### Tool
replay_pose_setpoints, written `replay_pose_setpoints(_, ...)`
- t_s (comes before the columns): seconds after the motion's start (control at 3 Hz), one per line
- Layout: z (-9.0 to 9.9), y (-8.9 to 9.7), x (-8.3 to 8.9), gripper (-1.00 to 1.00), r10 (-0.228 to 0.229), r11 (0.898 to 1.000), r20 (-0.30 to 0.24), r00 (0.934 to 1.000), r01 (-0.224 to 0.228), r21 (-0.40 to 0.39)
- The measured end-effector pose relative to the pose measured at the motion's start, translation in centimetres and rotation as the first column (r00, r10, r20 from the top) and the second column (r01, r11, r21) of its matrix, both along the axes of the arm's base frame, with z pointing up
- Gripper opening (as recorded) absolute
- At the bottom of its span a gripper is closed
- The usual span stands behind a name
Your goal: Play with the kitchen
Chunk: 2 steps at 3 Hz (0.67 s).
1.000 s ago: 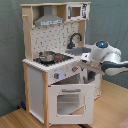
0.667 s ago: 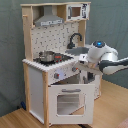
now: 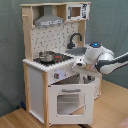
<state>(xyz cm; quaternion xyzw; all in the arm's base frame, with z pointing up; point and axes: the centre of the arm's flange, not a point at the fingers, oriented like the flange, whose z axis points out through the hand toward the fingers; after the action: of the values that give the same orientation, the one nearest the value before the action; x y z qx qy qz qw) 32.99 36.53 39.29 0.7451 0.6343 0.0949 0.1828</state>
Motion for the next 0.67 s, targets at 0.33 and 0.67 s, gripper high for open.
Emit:
replay_pose_setpoints(0.33, -0.85, -0.23, 0.86, 1.00, 0.063, 0.998, -0.050, 0.9968, -0.062, 0.023)
replay_pose_setpoints(0.67, -1.51, -0.10, 1.20, 1.00, 0.146, 0.989, -0.094, 0.9848, -0.143, 0.044)
